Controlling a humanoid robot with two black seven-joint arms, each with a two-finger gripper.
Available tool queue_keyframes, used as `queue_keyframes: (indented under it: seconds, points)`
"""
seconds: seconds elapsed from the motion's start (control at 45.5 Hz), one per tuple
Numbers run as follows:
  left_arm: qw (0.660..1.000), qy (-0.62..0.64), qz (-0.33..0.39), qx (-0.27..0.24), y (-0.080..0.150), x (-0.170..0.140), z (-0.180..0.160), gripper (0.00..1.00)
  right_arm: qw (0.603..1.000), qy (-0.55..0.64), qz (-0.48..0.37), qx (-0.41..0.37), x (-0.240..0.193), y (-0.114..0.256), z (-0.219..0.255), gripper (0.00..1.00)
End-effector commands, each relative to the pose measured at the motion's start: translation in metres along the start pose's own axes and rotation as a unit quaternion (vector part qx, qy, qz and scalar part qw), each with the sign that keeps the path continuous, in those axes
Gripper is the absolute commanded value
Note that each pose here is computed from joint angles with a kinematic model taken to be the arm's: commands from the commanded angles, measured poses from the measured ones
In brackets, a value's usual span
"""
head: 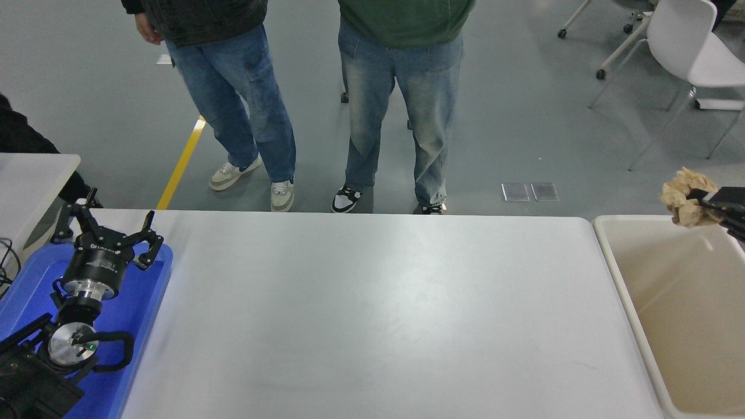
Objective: Clean the table surface
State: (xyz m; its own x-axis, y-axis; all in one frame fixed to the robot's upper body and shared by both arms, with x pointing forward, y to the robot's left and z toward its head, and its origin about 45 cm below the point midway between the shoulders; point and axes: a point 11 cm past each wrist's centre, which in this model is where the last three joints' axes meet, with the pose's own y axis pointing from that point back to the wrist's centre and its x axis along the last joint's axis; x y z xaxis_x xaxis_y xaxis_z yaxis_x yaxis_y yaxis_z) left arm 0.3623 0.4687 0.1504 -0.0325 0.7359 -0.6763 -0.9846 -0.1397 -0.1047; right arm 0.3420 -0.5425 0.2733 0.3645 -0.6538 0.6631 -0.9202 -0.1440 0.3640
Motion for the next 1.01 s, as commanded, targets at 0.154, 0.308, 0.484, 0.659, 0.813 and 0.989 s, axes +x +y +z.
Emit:
queue_keyframes:
  seconds: [0.154,0.308,0.484,0.659,0.813,0.989]
  points:
    - [1.000,0.000,0.000,0.000,0.000,0.000,0.000,1.00,0.995,-0.001,0.034,-0.092,-0.007,-0.004,0.069,0.00]
    - [1.000,0.000,0.000,0.000,0.000,0.000,0.000,1.00,0.992,0.007,0.046,-0.121,-0.013,-0.008,0.089,0.00]
    - [1.000,0.000,0.000,0.000,0.000,0.000,0.000,1.00,0.986,0.021,0.053,-0.158,-0.024,-0.011,0.107,0.00]
    - [1.000,0.000,0.000,0.000,0.000,0.000,0.000,1.00,0.981,0.038,0.052,-0.184,-0.038,-0.015,0.117,0.00]
    - [1.000,0.000,0.000,0.000,0.000,0.000,0.000,1.00,0.976,0.050,0.055,-0.205,-0.056,-0.018,0.126,0.00]
    - [1.000,0.000,0.000,0.000,0.000,0.000,0.000,1.00,0.968,0.078,0.054,-0.233,-0.080,-0.021,0.137,0.00]
